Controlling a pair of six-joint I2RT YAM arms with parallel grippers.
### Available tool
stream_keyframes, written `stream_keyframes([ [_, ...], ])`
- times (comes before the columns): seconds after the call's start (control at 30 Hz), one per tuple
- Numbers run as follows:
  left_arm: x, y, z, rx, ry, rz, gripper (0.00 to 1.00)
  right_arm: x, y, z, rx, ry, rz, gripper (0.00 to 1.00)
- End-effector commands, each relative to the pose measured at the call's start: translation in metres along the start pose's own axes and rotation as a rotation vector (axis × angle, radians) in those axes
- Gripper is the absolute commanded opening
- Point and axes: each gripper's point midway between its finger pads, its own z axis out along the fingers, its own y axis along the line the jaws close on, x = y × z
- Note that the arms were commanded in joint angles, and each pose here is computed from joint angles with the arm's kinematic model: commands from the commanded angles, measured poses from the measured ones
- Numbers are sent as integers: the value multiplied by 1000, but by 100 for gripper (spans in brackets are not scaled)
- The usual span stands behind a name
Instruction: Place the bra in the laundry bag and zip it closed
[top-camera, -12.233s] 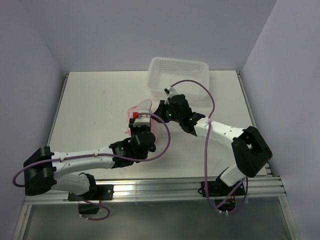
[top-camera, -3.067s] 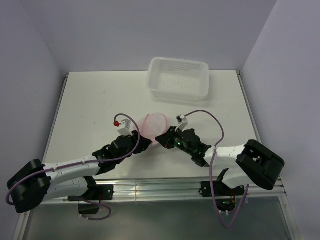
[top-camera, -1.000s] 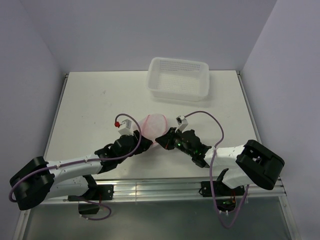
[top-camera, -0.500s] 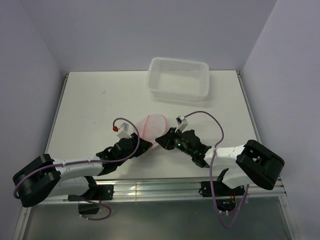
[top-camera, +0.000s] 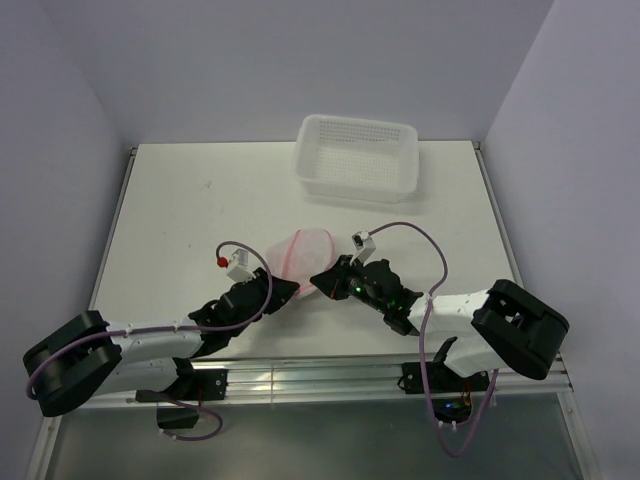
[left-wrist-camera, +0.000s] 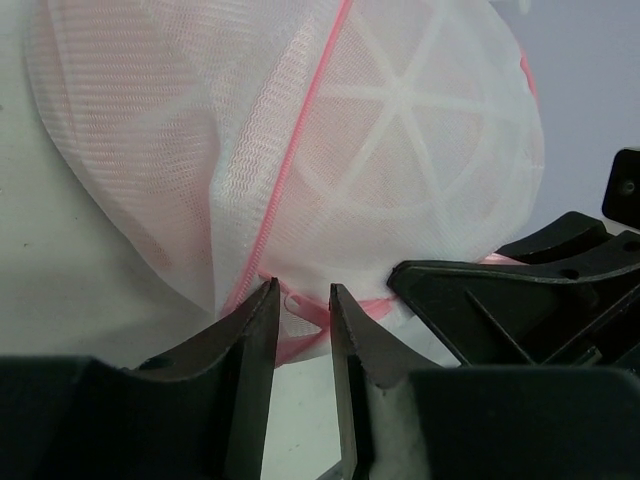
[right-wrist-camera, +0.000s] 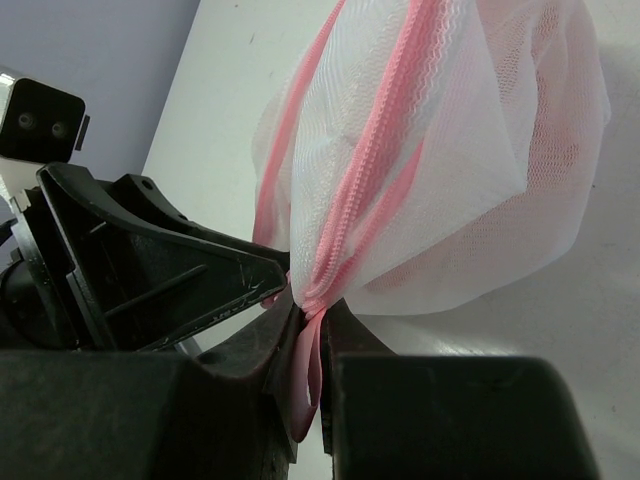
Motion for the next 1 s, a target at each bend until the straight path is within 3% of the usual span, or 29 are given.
stream_keyframes([
  [0.0, -7, -10, 3, 47, -47, -36, 33, -3, 10, 1, -44, -17, -4, 0],
  [0.17, -9, -13, 5, 62, -58, -42, 31, -1, 10, 1, -43, -16, -3, 0],
  [0.37, -11, -15, 3, 75, -65, -66, 20, -1, 11, 1, -45, -16, -5, 0],
  [0.47, -7, -14, 1, 72, -45, -87, 27, -1, 10, 0, -43, -16, -5, 0],
  [0.5, -4, -8, 0, 53, -36, -90, 39, -1, 11, 0, -44, -19, -5, 0],
  [0.6, 0, 2, -5, 22, -21, -106, 55, -3, 11, 0, -43, -23, -8, 0],
  [0.77, 1, 3, -11, 22, -14, -142, 57, 0, 10, 1, -47, -16, 1, 0],
  [0.97, 8, -3, -10, 41, 18, -165, 50, -1, 13, 2, -50, -19, 2, 0],
])
